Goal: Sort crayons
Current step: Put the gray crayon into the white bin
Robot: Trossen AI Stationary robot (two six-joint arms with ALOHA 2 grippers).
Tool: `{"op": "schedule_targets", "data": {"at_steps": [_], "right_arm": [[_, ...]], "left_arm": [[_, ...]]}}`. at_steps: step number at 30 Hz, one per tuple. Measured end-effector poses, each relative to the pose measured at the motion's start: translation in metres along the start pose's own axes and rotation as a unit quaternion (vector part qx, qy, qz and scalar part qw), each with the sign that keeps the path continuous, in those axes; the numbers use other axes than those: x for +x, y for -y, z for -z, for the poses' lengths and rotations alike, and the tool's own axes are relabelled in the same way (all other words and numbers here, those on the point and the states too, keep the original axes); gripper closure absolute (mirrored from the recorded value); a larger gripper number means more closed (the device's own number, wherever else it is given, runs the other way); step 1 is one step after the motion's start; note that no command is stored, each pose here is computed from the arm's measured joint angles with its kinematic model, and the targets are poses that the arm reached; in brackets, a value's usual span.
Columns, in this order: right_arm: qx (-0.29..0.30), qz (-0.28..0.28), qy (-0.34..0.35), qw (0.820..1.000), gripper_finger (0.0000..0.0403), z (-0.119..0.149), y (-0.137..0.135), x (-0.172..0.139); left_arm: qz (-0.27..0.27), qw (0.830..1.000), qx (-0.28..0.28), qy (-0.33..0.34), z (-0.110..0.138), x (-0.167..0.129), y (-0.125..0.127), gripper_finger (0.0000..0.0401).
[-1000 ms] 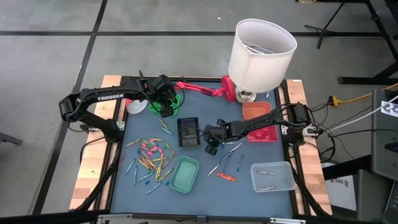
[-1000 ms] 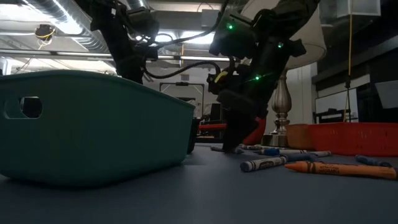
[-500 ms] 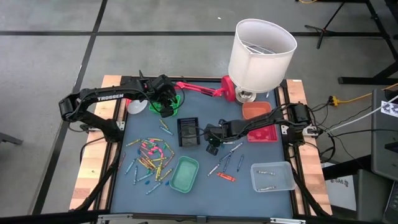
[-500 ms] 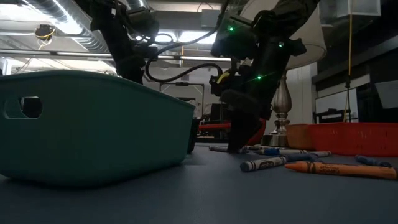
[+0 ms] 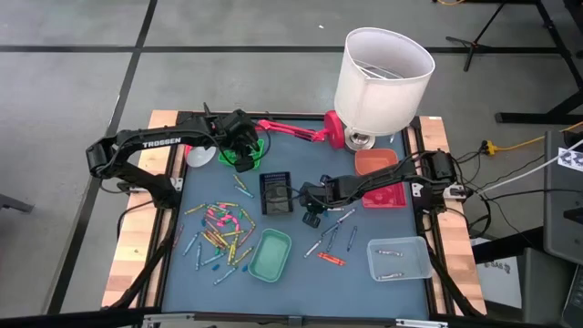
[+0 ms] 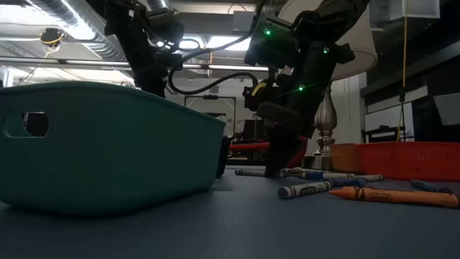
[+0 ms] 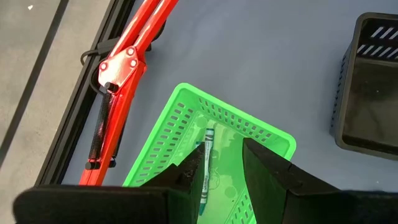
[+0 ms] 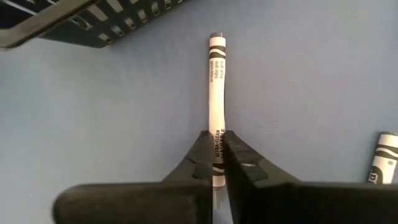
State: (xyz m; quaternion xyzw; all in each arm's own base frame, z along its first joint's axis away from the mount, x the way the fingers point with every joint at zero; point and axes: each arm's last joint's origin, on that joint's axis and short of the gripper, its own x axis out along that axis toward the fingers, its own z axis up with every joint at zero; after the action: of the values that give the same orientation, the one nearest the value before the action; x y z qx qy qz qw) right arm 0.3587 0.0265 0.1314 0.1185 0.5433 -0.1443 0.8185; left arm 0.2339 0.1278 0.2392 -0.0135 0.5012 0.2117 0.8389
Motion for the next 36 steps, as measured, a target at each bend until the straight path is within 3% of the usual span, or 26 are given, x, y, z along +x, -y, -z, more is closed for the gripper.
{"op": "schedule_targets", "data": {"at_steps": [7, 18, 28, 32, 36], "right_arm": [[-0.004, -0.008, -0.006, 1.0, 0.0393, 0.001, 0.002, -0.011], [-0.012, -0.118, -0.029, 0.993, 0.0392, 0.003, 0.005, -0.075], [-0.066, -0.204, -0.035, 0.976, 0.039, 0.034, -0.021, -0.141], [-0.092, -0.196, -0.048, 0.975, 0.039, 0.057, -0.037, -0.161], [-0.102, -0.146, -0.081, 0.981, 0.0389, 0.083, -0.049, -0.168]], "left_arm": [[0.003, 1.0, 0.009, 0.002, 0.0, -0.002, 0.003, 0.031], [0.012, 1.0, 0.018, 0.005, 0.005, -0.02, 0.009, 0.031], [0.101, 0.994, 0.015, -0.025, 0.016, -0.04, 0.035, 0.031], [0.119, 0.992, 0.019, -0.043, 0.019, -0.042, 0.048, 0.031], [0.132, 0.99, 0.025, -0.047, 0.02, -0.046, 0.061, 0.031]]}}
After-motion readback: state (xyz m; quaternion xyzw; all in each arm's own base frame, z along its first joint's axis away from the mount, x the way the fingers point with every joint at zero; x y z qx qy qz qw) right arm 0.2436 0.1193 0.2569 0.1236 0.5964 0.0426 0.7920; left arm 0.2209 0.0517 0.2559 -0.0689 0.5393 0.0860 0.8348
